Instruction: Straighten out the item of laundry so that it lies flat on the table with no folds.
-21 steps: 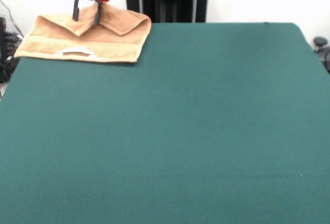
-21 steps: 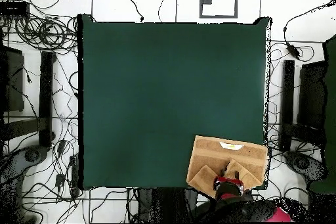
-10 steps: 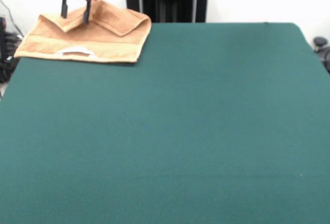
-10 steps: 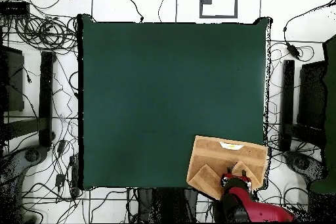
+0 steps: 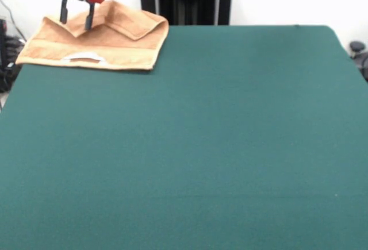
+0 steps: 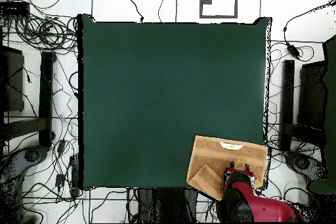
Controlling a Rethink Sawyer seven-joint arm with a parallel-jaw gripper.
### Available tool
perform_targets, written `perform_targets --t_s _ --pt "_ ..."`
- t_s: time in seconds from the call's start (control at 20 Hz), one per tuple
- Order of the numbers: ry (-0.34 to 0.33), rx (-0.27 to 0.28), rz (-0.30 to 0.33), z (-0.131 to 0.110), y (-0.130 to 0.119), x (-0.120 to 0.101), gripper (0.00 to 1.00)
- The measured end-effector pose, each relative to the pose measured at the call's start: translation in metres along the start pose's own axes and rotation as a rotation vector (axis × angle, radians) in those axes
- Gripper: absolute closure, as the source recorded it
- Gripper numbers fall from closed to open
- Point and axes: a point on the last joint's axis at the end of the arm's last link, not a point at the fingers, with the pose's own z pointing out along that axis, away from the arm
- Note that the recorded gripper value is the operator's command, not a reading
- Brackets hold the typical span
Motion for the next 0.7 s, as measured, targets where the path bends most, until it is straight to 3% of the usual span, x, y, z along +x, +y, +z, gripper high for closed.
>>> perform_targets --t_s 0.7 --pt "-0.07 -0.014 -0.041 0.01 0.011 -0.012 0.0"
